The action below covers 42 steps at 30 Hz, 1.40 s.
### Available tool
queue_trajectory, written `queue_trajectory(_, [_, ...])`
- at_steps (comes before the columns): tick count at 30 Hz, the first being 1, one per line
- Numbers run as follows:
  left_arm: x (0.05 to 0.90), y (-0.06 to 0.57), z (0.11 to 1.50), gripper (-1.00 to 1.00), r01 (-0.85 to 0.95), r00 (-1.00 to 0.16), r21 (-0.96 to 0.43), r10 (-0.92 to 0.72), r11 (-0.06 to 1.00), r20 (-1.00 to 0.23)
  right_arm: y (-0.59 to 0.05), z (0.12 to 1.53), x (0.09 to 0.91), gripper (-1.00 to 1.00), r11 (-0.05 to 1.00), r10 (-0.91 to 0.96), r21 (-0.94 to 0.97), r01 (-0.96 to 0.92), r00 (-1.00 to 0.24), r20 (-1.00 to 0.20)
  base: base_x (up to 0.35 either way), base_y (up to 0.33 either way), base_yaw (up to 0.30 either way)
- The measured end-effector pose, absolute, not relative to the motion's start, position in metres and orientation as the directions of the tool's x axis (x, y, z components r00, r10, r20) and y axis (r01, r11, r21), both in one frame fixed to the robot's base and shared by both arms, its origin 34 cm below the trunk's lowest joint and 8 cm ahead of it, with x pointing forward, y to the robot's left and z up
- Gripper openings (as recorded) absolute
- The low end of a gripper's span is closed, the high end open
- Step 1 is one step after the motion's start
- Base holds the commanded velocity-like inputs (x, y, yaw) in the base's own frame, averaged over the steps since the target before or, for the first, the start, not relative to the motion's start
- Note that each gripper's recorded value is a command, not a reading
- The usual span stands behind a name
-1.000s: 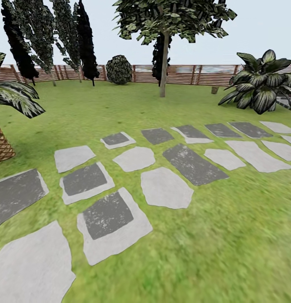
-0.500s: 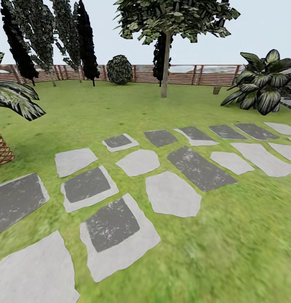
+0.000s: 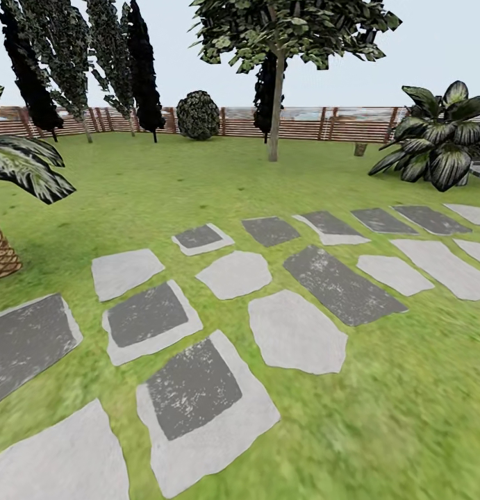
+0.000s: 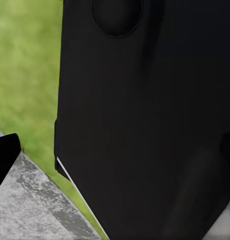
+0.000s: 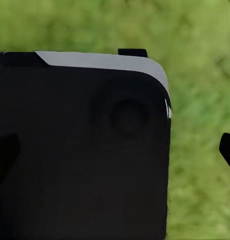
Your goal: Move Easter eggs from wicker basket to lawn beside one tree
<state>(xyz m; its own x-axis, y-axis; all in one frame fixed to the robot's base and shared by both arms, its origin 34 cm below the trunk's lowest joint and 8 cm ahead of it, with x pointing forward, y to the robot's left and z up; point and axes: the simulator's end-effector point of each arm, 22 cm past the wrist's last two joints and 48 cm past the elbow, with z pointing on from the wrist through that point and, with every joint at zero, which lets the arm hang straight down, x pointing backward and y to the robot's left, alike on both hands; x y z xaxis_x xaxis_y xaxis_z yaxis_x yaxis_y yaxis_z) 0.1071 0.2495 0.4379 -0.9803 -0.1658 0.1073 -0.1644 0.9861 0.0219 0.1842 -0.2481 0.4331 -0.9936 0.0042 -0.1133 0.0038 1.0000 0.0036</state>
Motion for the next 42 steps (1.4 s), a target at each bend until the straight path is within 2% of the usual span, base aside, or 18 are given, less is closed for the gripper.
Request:
queue_trajectory(15, [0.1071, 0.2495, 0.4379, 1.0, -0.164, -0.98, 0.022, -0.166, 0.986, 0.107, -0.2488, 0.433, 0.1832, 1.0, 1.0, 0.009, 0.003, 0.009, -0.994, -0.11, 0.27, 0.189, -0.017])
queue_trajectory(42, [0.1072, 0.2495, 0.4379, 1.0, -0.164, -0.98, 0.022, -0.166, 0.986, 0.107, -0.2507, 0.4331, 0.1832, 1.0, 1.0, 0.013, 0.004, 0.013, -0.994, -0.11, 0.27, 0.189, -0.285])
